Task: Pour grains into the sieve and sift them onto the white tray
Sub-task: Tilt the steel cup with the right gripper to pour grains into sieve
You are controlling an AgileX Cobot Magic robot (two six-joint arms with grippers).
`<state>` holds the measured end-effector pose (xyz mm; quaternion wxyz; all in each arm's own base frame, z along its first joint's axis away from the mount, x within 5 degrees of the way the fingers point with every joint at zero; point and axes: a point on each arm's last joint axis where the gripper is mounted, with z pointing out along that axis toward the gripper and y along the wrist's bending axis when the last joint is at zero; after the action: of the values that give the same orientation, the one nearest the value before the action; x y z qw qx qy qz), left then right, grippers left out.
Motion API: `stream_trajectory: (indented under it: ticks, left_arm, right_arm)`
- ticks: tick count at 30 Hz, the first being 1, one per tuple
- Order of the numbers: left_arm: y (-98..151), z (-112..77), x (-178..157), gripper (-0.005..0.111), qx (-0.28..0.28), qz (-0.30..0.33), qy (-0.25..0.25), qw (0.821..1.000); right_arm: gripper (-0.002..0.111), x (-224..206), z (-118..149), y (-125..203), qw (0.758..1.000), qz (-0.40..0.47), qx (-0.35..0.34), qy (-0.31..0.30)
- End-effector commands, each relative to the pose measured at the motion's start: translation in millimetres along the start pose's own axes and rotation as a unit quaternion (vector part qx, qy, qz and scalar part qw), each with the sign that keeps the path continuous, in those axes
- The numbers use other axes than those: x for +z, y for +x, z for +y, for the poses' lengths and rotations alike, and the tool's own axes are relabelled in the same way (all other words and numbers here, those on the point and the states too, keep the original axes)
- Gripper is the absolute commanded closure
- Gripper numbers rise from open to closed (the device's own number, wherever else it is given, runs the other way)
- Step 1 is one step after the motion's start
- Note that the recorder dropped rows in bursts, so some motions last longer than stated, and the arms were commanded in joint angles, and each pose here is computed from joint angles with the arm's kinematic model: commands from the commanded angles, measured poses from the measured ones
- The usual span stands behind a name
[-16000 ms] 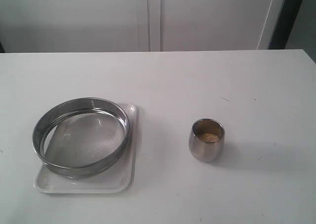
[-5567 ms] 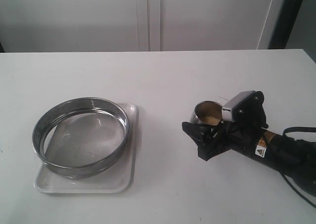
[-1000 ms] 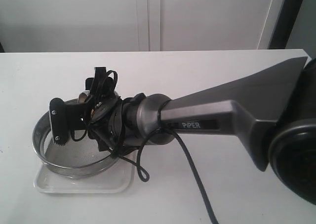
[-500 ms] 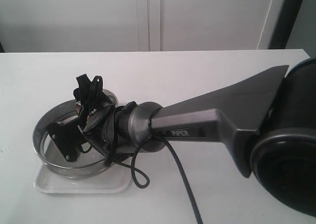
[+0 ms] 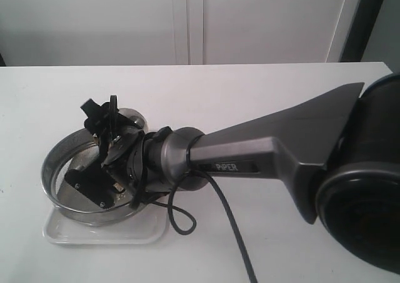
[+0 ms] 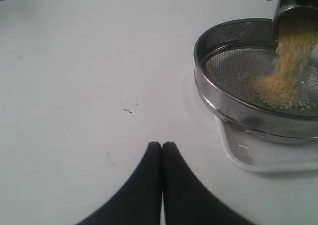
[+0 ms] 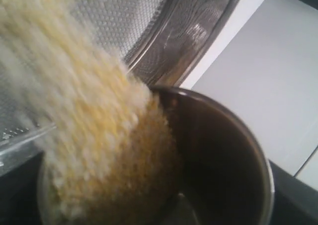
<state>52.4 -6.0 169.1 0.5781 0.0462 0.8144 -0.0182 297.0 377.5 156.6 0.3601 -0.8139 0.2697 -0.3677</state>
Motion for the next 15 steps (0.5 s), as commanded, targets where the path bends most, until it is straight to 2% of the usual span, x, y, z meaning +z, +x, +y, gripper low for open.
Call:
stream_trajectory:
  ticks: [1, 15]
  left_arm:
    - [0.2, 0.2, -0.1, 0.107, -0.002, -0.003, -0.002, 1.0]
    - [0.2, 0.2, -0.1, 0.107, -0.002, -0.003, -0.002, 1.0]
  right_arm:
    - [0.108, -7.7, -17.8, 6.4, 0.999, 0.014, -0.032, 0.024]
    - [0.108, -13.1, -29.0, 11.3, 0.996, 0.03, -0.079, 0.037]
